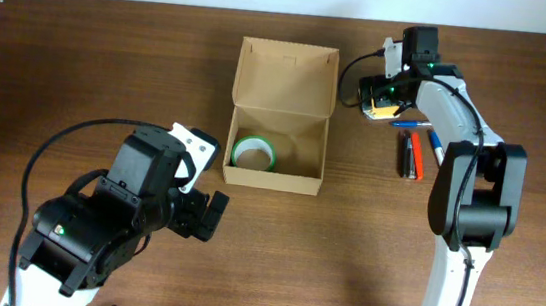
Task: Pack container
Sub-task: 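Move the right gripper to the yellow sticky-note pad and grasp it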
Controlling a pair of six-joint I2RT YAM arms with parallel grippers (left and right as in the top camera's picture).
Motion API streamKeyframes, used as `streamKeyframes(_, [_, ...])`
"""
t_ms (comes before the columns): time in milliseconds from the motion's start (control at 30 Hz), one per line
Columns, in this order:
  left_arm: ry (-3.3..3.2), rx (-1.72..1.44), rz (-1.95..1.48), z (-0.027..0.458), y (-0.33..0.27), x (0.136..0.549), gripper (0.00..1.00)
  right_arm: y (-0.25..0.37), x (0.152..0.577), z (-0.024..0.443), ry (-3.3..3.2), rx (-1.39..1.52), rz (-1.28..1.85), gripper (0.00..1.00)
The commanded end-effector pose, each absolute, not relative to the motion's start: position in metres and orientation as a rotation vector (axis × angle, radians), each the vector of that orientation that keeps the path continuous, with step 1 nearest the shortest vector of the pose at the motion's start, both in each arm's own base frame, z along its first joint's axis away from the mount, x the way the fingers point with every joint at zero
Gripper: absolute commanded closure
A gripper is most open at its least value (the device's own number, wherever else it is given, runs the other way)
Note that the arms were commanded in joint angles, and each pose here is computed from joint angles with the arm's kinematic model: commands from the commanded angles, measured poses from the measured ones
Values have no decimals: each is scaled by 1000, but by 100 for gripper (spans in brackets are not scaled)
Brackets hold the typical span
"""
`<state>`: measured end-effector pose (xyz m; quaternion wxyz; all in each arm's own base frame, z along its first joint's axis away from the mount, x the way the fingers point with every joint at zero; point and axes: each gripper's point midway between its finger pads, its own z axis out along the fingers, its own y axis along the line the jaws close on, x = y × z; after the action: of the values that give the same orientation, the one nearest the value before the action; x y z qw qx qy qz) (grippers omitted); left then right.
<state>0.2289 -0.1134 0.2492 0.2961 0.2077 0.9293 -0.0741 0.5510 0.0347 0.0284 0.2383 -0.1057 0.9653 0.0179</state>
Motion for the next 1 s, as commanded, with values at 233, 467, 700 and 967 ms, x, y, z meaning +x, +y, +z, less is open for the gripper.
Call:
streamKeyframes(233, [2437,570,-216,259,-115,228,0,38,546,-3,2691,-288,106,1])
streamKeyframes(467, [2437,570,-216,259,-115,228,0,39,542,-12,2707,-290,110,1])
streamKeyframes(700, [2437,570,-216,259,-115,228,0,38,542,-13,2709,-289,103,1])
streamKeyframes(967, [2437,570,-216,259,-115,228,0,36,540,-25,2732,-286,92,1])
